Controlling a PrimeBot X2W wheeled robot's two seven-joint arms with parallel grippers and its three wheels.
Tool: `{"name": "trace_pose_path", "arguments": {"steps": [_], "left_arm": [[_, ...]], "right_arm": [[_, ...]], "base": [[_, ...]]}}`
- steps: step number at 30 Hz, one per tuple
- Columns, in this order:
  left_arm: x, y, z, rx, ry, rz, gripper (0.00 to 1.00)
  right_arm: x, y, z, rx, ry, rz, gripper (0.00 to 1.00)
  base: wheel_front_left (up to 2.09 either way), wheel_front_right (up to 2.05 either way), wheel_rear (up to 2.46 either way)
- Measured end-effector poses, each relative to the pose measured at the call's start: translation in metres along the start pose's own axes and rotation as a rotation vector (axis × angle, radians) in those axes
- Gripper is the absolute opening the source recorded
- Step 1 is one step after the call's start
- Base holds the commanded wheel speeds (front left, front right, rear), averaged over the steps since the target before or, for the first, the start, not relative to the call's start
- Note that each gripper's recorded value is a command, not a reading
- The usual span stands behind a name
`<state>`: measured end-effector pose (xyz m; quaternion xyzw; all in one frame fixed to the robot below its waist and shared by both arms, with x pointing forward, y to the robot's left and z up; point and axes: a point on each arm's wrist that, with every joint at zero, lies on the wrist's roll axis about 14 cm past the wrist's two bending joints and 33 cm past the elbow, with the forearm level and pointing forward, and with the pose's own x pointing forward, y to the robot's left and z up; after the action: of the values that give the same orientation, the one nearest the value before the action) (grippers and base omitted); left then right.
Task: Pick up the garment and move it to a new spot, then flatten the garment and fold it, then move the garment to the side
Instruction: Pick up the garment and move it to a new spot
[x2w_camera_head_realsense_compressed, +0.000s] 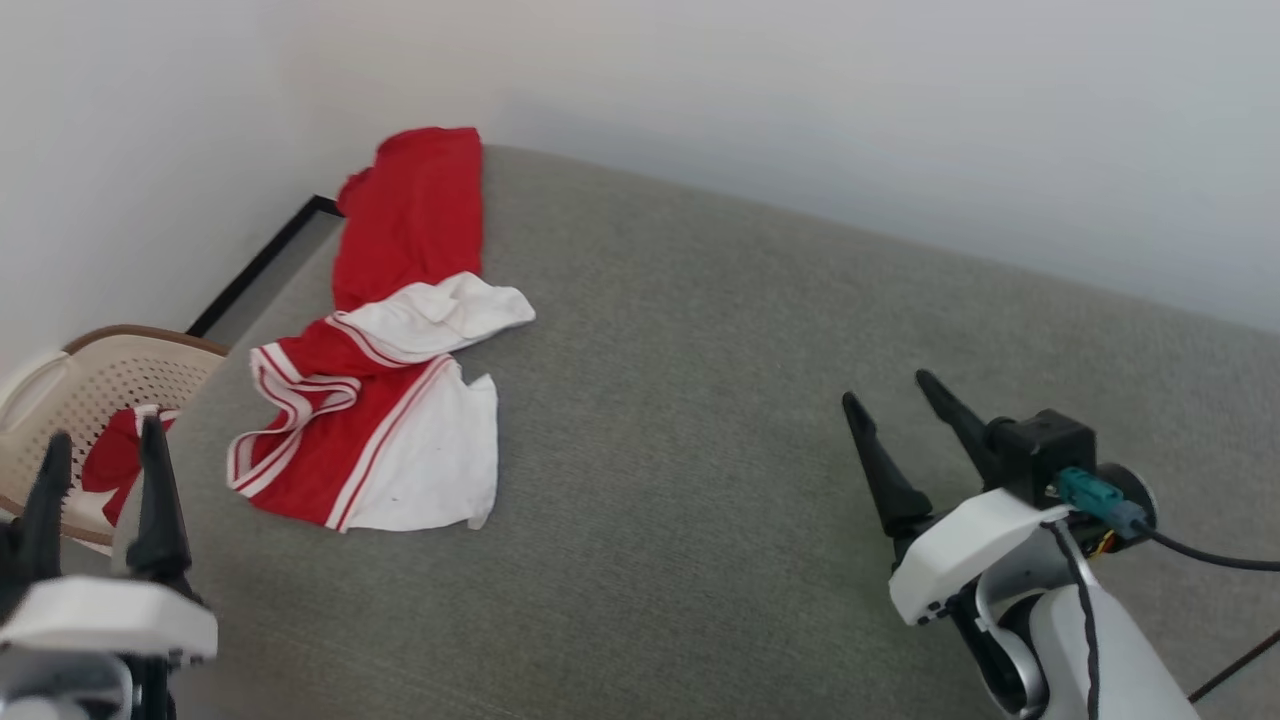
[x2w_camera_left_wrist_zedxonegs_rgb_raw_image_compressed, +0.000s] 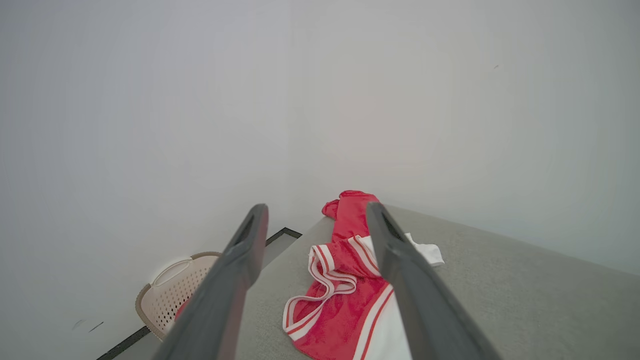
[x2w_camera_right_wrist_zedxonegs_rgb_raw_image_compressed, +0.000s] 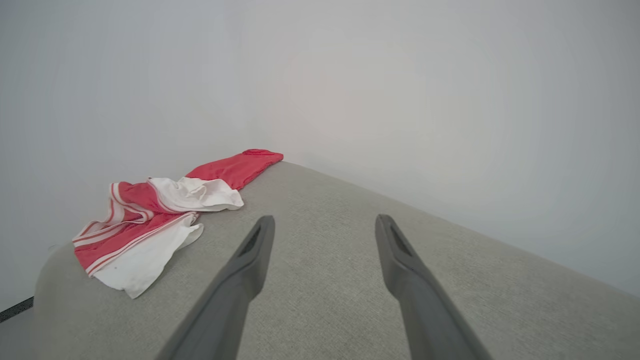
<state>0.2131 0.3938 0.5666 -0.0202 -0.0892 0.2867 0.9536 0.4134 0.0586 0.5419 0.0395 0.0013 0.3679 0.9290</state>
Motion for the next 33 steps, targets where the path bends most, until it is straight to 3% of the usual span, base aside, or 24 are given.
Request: {"name": "trace_pose_path", "arguments": {"steps": [11,17,24,33], "left_arm": [[0.096,-0.045,-0.027,0.015,0.087,-0.096,1.00],[0.140,-0.066,-0.078,0.003,0.231,-0.120,1.00],[0.154,-0.078,-0.168,0.013,0.575,-0.089,1.00],[0.125,-0.079,-0.243,-0.025,1.031,-0.001,1.00]], "right_arm": [[0.010,-0.060,-0.004,-0.029,0.021,-0.091,1.00],[0.014,-0.097,-0.023,-0.033,0.061,-0.148,1.00],[0.012,-0.127,-0.057,-0.020,0.136,-0.194,1.00],[0.006,-0.143,-0.078,-0.007,0.193,-0.225,1.00]], "base": [[0.00,0.00,0.00],[0.00,0.00,0.00],[0.00,0.00,0.00],[0.00,0.00,0.00]]}}
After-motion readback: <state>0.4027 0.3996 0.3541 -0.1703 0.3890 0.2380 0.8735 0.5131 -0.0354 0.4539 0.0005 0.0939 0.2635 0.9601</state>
